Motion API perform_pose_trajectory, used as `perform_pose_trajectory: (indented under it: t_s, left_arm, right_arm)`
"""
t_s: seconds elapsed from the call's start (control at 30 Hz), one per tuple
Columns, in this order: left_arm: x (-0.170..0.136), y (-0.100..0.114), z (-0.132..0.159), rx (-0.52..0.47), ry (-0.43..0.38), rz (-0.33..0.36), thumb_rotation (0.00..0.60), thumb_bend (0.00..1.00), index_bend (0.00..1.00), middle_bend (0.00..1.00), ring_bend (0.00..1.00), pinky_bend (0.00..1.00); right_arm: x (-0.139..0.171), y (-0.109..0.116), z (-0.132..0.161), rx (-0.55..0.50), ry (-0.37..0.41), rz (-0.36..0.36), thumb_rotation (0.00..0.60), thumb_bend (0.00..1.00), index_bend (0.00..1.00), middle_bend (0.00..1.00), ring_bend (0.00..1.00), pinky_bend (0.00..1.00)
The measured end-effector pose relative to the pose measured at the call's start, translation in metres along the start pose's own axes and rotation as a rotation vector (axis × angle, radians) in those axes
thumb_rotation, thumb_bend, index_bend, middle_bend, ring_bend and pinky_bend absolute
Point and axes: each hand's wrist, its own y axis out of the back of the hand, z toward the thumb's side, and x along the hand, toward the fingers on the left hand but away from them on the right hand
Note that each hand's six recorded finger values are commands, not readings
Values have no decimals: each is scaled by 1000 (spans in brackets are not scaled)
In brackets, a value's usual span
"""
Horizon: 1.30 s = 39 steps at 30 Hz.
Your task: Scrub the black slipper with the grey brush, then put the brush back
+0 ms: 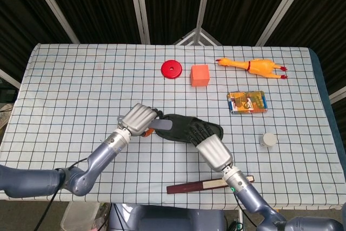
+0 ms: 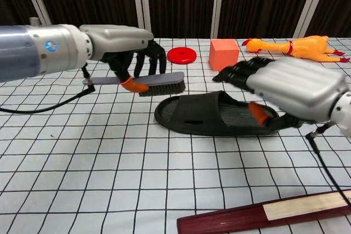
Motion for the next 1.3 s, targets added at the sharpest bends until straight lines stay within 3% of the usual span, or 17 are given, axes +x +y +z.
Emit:
perform_pose_trajectory:
  t_s: [0.17,0.27,0.53,0.77,0.97,1.1,1.3]
  left_arm:
    - [-38,-27,-35,-38,46,-73,600,508,489,580,474,548]
    - [-56,-40,-51,-38,63,-100,600,478,488,578,474,546]
    - [-103,-72,-98,-52,122,-88,600,432,481,567,465,533]
    - [-119,-93,-125,2,135,-56,600,382,439,524,430,478]
    - [-121,-105,-127,50,137,-49,600,216,350,442,342,394]
    - [-116,-106,-124,59,133,-38,600,101,228,365,291,357]
    - [-115,-106,-121,58,126,-28,600,65,147,306,255,322]
  right_arm:
    - [30,17,-58,-5,-176,-69,600,696,0,35,0,44]
    - [53,21,-86,-59,-266,-96,600,681,0,31,0,37]
    - [125,12,-140,-183,-460,-132,600,664,0,26,0,18]
    - [142,7,-147,-181,-474,-121,600,663,0,26,0,17]
    - [140,5,-144,-184,-466,-109,600,663,0,26,0,17]
    - [140,4,-144,-185,-466,-98,600,663,0,26,0,17]
    - [141,5,-146,-186,-474,-96,600,663,0,26,0,17]
